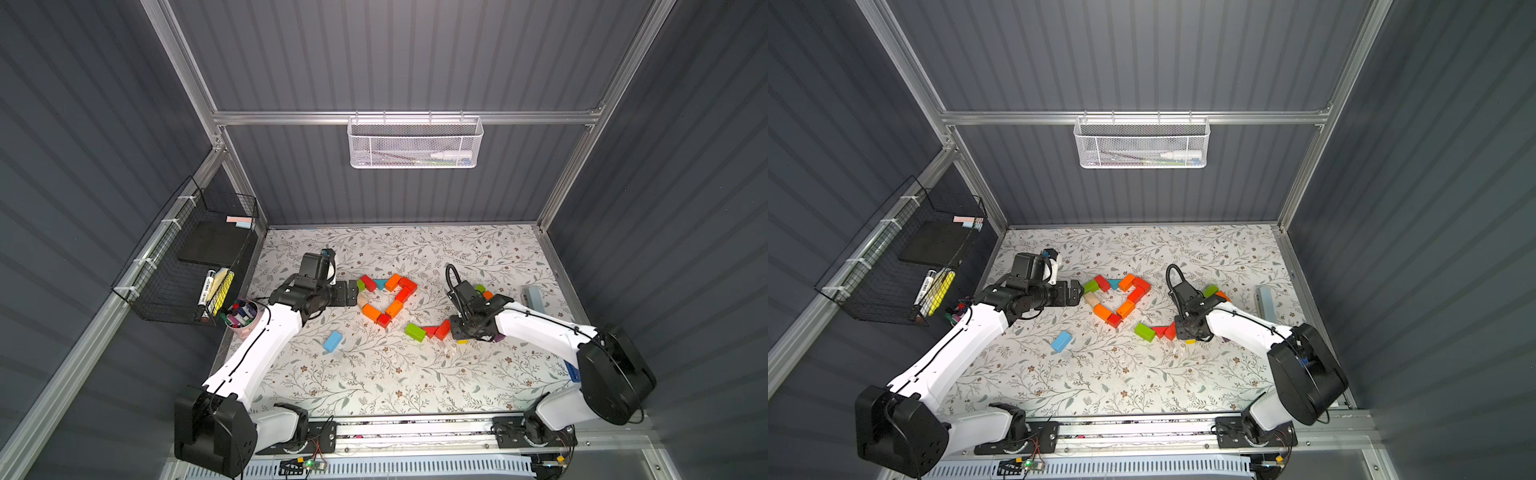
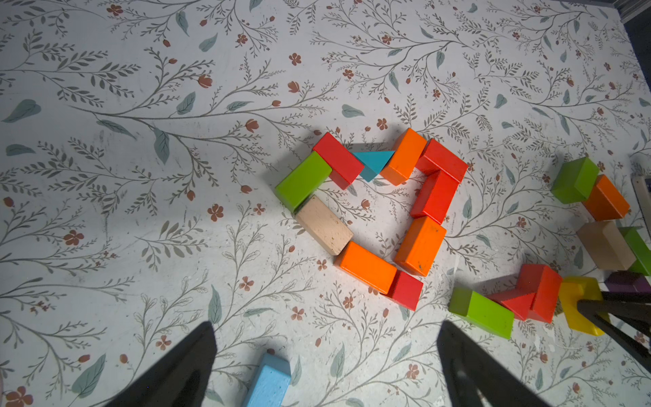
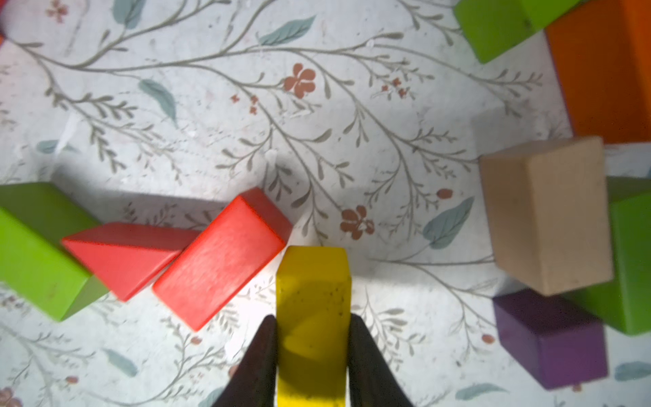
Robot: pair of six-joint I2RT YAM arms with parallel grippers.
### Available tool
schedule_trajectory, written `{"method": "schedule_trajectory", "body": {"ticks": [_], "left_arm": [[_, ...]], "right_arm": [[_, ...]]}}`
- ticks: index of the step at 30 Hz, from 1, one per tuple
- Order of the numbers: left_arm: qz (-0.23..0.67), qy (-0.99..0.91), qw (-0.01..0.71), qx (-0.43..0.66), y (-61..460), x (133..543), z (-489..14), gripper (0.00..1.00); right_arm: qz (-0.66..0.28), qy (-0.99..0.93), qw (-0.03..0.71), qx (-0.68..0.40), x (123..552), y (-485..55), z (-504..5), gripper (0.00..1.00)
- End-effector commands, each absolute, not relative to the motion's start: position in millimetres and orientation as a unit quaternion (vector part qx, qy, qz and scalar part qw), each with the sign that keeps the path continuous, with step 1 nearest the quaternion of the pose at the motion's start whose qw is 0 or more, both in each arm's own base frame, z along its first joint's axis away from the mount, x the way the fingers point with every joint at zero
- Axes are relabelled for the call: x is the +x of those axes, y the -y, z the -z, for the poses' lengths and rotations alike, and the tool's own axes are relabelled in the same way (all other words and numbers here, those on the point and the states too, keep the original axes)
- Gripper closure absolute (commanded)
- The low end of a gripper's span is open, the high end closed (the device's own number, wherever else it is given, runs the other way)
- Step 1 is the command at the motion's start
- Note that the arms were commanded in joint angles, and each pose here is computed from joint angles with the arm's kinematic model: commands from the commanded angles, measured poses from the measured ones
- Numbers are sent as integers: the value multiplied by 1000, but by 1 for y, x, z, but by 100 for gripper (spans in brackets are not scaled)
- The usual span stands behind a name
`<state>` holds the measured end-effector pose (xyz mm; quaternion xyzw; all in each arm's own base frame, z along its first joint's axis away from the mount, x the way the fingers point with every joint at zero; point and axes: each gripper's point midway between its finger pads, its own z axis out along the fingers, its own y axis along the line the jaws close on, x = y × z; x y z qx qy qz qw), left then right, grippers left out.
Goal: Assemble a heart with building blocks
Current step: Pick up the building block from the center of the board, then assemble the building block at the center of the board.
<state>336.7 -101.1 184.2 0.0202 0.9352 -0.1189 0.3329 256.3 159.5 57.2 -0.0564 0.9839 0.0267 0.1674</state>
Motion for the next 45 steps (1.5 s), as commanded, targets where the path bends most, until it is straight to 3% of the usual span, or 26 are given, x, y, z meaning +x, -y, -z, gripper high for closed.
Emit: {"method": "schedule_trajectory", "body": {"ticks": [1,7,13,27,45], "left_arm": [[127,-931,341,20,102,334,-190,1],[130,-931,342,21,103,333,-190,1],[133,-930,342,23,104,333,-191,1],[138,-921,364,23,103,329,-208,1],[152,-920,360,31,108,327,-206,1]], "right_arm": [[-43,-988,142,-30,226,-161,-58,80],[-76,-987,140,-2,201,-174,-72,81],[-183,-972,144,38,188,-229,-89,83],[-179,-963,182,86,209,-327,-80,88],[-181,-945,211,174,227,-329,-69,84]]}}
